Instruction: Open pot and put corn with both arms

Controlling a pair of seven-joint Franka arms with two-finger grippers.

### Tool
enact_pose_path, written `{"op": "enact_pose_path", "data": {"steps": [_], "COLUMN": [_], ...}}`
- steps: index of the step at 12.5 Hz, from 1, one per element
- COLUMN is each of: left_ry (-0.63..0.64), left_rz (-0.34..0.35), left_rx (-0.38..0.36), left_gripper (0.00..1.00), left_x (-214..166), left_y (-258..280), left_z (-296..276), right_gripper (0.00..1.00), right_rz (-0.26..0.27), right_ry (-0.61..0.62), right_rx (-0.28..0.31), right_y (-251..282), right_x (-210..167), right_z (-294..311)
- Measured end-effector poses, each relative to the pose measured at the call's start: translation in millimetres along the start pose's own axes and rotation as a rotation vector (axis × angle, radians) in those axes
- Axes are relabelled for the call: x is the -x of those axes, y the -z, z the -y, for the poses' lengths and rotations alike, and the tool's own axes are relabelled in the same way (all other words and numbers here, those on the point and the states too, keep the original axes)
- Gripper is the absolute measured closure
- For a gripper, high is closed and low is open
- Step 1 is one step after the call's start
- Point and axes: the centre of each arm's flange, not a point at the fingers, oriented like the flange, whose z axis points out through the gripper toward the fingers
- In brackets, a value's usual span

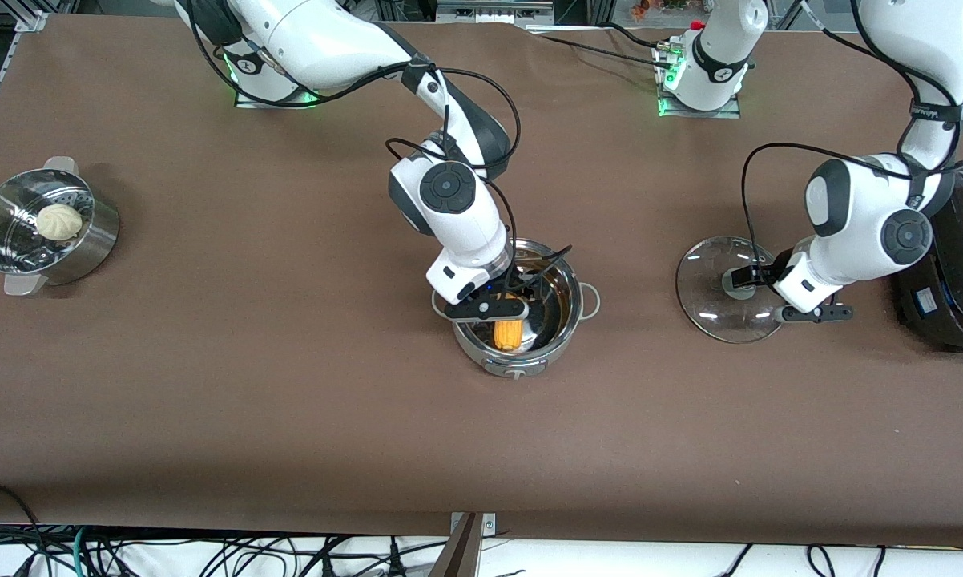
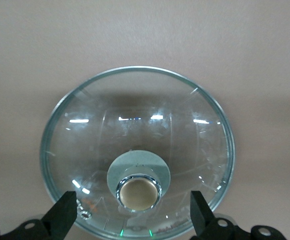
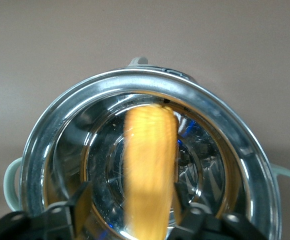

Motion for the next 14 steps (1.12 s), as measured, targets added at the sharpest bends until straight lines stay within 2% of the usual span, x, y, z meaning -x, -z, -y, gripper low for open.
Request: {"op": "enact_pose_path", "data": {"steps": [2, 3, 5, 7, 10, 12, 14], "left_ry": [0.031, 0.047, 0.079, 0.100, 0.111, 0.122, 0.126], "left_rz": [0.002, 0.002, 0.008, 0.015, 0.018, 0.002, -0.033], "left_rx": [0.006, 0.009, 0.014, 0.017, 0.019, 0.020, 0.022], "left_gripper": [0.00, 0.00, 0.00, 0.00, 0.00, 0.00, 0.00], "left_x": [-3.8, -4.6, -5.4, -7.1, -9.4, -11.9, -16.8], "left_y": [28.2, 43.0, 70.9, 98.7, 122.0, 130.0, 146.9], "left_z": [0.4, -0.7, -3.3, -5.9, -7.8, -7.1, -5.9], "right_gripper": [0.00, 0.00, 0.00, 0.00, 0.00, 0.00, 0.00], "right_rz": [-0.007, -0.008, 0.018, 0.059, 0.098, 0.146, 0.195], "right_ry": [0.001, 0.005, 0.078, 0.156, 0.156, 0.148, 0.090], "right_rx": [-0.004, 0.000, 0.052, 0.105, 0.145, 0.172, 0.198], "right_y": [4.4, 9.4, 38.8, 102.9, 203.0, 238.1, 260.4], "right_x": [-2.1, -4.3, -19.3, -56.2, -101.0, -114.3, -125.1], "right_z": [1.5, 1.7, -11.3, -56.4, -143.0, -193.4, -245.1]}}
